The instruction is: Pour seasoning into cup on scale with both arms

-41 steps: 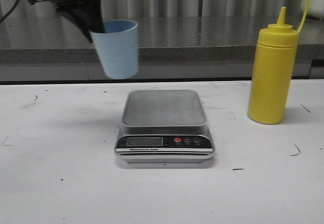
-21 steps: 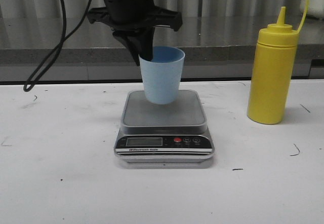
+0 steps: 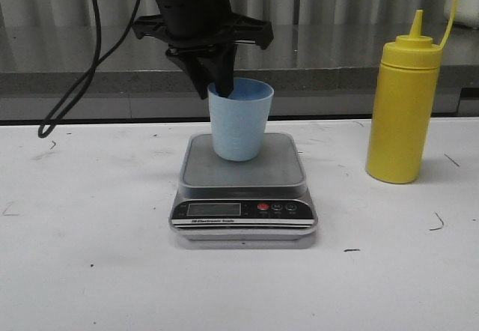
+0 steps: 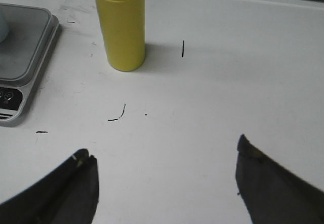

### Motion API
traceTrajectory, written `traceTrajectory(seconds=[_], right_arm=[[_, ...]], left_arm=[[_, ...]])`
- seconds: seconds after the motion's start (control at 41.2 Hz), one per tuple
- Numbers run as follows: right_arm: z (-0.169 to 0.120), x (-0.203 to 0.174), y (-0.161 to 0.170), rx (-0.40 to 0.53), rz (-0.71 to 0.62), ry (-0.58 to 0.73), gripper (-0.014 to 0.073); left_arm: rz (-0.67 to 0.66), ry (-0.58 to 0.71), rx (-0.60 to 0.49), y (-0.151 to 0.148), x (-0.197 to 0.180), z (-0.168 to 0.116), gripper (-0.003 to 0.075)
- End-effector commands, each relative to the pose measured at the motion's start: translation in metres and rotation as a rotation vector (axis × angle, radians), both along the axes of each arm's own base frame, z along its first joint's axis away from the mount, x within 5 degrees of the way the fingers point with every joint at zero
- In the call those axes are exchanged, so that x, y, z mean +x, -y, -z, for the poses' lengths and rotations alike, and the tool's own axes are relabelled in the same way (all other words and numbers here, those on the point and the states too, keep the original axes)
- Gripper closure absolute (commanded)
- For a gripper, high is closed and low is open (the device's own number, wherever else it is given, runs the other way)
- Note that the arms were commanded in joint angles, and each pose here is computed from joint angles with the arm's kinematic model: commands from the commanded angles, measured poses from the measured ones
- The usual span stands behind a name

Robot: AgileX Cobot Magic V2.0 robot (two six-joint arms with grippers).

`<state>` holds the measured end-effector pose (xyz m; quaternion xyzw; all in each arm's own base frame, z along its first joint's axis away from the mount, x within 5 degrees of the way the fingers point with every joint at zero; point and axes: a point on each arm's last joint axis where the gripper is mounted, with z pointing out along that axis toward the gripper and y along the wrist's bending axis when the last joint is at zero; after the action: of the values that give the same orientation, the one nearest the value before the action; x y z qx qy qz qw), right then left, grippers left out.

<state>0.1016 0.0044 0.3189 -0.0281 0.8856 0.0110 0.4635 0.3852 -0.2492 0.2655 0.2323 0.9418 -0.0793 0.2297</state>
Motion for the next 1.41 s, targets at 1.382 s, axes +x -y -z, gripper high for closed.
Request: traceTrajectory(seconds=[1.382], right_arm=[[-0.014,0.004,0.0,-0.009,-0.001,0.089,0.0015]], left_arm=[[0.013,0.518,-0.279,-0.181,-0.276,-0.109,0.0355]])
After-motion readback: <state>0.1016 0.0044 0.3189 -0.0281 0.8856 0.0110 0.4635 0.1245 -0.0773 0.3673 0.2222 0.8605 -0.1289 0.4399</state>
